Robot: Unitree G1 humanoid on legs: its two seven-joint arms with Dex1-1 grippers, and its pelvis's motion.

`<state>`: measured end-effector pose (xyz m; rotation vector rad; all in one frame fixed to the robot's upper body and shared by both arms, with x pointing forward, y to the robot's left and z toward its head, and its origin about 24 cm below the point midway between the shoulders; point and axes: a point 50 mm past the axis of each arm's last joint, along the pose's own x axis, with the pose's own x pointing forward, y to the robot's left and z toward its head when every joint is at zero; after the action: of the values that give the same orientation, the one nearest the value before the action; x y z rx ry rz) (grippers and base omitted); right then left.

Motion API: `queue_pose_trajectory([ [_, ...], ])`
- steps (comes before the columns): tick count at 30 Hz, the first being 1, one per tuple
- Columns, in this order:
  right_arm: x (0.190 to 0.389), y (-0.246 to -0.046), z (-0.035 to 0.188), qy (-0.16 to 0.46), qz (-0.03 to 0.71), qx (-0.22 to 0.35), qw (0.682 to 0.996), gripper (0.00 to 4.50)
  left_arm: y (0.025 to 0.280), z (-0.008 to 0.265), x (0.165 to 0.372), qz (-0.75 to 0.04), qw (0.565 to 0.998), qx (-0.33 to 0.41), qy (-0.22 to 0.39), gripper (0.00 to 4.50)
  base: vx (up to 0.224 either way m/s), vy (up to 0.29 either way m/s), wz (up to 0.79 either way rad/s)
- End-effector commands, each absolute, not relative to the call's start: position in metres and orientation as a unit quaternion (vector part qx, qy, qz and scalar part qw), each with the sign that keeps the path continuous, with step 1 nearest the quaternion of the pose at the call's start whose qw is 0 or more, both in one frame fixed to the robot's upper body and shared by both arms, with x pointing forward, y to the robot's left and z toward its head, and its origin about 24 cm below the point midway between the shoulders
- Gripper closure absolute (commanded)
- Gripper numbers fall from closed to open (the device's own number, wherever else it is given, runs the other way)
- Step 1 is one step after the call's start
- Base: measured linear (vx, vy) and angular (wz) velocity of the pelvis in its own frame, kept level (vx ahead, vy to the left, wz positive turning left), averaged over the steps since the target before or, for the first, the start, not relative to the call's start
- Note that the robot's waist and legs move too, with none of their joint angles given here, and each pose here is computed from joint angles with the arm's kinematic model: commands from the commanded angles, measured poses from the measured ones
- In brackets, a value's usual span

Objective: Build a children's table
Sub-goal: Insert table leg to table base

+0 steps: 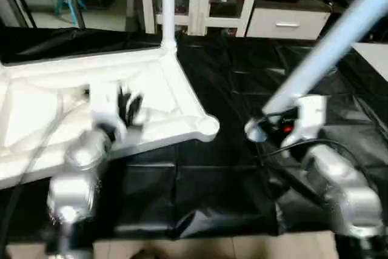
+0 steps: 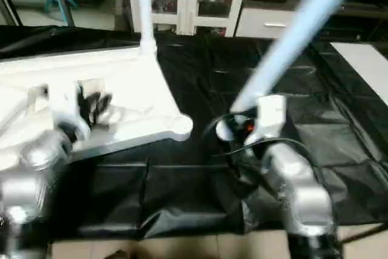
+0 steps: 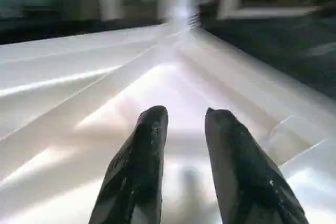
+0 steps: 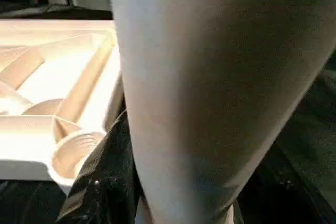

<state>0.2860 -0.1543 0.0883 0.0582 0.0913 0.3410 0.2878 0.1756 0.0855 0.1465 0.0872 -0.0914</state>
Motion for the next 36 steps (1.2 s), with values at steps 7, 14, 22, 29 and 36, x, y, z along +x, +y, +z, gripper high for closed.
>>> queue_pose_trajectory([
  [7, 0.294, -0.155, 0.093, 0.029, 0.149, 0.041, 0.988, 2.63, 0.154, 0.099, 0.294, -0.035, 0.994, 0.101, -0.006, 3.09, -0.035, -0.21, 0.72],
  [14, 0.287, -0.164, 0.092, 0.055, 0.136, 0.048, 0.988, 2.63, 0.149, 0.099, 0.28, -0.077, 0.996, 0.043, 0.003, 3.09, -0.021, -0.194, 0.51],
  [22, 0.272, -0.143, 0.074, 0.073, 0.2, 0.097, 0.972, 2.63, 0.166, 0.105, 0.283, -0.059, 0.997, 0.039, 0.006, 3.09, -0.046, -0.205, -0.02],
  [29, 0.278, -0.137, 0.077, 0.071, 0.227, 0.072, 0.969, 2.63, 0.174, 0.099, 0.279, -0.032, 0.998, 0.054, 0.013, 3.09, -0.011, -0.009, -0.04],
  [36, 0.284, -0.138, 0.085, 0.057, 0.233, 0.066, 0.968, 2.63, 0.169, 0.101, 0.282, -0.041, 0.998, 0.055, 0.007, 3.09, 0.069, 0.085, -0.05],
])
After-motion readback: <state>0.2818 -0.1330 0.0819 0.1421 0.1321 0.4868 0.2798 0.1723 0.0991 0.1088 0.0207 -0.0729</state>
